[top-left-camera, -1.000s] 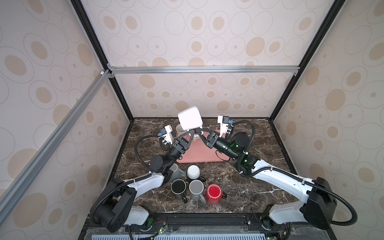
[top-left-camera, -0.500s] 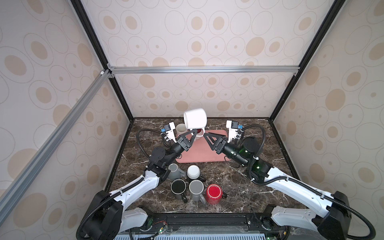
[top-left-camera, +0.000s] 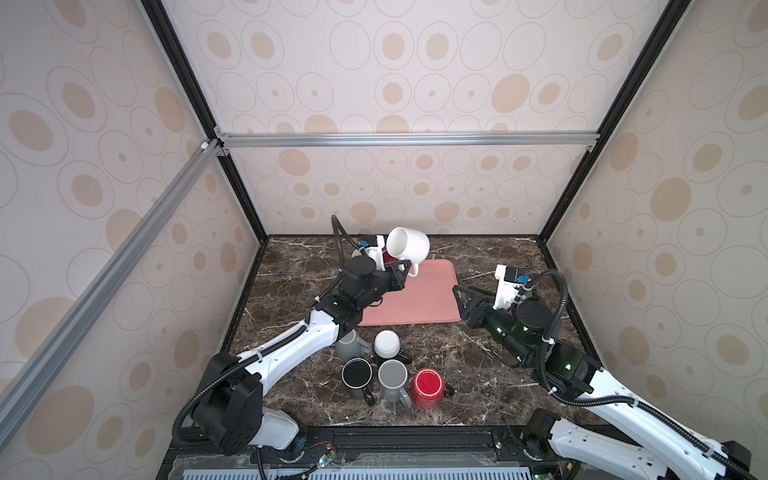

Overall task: Turn the mug right side up
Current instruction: 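Carry the upright small white mug onto the tray with the left gripper while right withdraws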

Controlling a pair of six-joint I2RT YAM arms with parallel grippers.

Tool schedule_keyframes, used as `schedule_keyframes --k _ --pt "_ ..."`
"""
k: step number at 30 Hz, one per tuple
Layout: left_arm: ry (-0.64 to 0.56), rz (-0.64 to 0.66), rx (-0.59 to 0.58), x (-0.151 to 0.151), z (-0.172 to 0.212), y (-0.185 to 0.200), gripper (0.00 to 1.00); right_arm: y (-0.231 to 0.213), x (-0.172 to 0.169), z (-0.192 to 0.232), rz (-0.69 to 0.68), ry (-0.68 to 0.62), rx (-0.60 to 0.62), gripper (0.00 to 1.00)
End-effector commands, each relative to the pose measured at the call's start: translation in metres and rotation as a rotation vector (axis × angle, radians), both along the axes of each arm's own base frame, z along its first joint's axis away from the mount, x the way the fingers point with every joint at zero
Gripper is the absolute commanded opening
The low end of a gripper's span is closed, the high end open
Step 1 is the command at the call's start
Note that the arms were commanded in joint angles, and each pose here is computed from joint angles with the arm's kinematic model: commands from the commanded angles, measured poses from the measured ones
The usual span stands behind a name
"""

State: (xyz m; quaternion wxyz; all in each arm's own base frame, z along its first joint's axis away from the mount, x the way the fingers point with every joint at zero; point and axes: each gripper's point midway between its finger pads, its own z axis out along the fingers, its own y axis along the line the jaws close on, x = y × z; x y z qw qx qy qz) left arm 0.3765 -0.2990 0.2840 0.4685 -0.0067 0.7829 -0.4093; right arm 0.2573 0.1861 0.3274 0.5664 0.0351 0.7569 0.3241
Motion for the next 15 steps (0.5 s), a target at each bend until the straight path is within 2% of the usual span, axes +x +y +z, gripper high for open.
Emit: schedule_keyframes --k 1,15 --pt "-0.066 0.049 0.099 0.022 0.015 -0.009 0.0 -0.026 -0.002 -0.014 -0.1 0.029 -0.087 0.53" --pt "0.101 0.124 0.467 0.104 -0.08 -0.052 0.0 -0.072 -0.018 -0.018 -0.235 0.025 -0.129 0.53"
